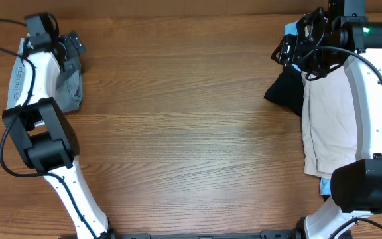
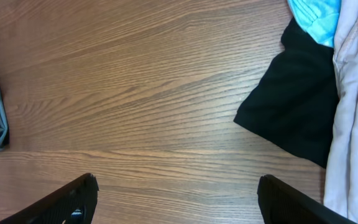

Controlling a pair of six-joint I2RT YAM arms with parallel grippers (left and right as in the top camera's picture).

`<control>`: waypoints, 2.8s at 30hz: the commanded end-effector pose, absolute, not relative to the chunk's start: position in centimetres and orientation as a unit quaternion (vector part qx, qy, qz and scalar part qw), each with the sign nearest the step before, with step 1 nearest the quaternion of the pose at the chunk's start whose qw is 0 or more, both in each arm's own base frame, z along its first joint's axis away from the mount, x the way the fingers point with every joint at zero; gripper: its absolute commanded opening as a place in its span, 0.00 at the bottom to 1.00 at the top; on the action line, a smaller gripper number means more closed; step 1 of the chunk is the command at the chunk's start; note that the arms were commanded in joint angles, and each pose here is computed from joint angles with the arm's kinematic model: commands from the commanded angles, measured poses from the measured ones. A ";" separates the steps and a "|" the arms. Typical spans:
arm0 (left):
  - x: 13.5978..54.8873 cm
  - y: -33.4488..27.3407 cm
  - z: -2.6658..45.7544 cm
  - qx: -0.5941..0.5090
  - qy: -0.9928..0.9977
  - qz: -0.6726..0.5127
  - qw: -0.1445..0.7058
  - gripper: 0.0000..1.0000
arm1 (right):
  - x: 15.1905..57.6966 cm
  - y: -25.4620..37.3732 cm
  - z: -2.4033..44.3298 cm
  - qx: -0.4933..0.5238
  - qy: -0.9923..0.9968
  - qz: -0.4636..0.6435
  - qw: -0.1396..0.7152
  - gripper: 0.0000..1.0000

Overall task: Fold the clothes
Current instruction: 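Carry the shorts bundle to the table's upper-left corner with the left gripper, then press and straighten the placed shorts with the left gripper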

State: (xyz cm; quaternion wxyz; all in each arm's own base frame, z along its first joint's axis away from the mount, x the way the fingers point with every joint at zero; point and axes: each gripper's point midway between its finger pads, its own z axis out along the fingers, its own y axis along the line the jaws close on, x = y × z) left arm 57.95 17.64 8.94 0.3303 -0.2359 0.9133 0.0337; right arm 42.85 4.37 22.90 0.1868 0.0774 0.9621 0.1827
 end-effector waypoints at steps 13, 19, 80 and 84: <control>45.1 16.3 23.2 -0.233 0.942 0.086 0.225 1.00 | 42.8 4.1 22.9 0.076 0.963 0.178 0.188 0.86; 40.7 17.4 20.5 -0.255 0.954 0.085 0.132 1.00 | 42.7 4.1 22.9 0.077 0.963 0.178 0.185 0.86; 46.0 22.9 -5.4 -0.011 0.950 0.196 0.242 0.95 | 41.9 3.6 22.3 0.084 0.969 0.161 0.167 0.87; 47.0 22.1 -5.6 0.028 0.946 0.201 0.251 0.92 | 41.9 3.5 22.3 0.084 0.969 0.161 0.169 0.87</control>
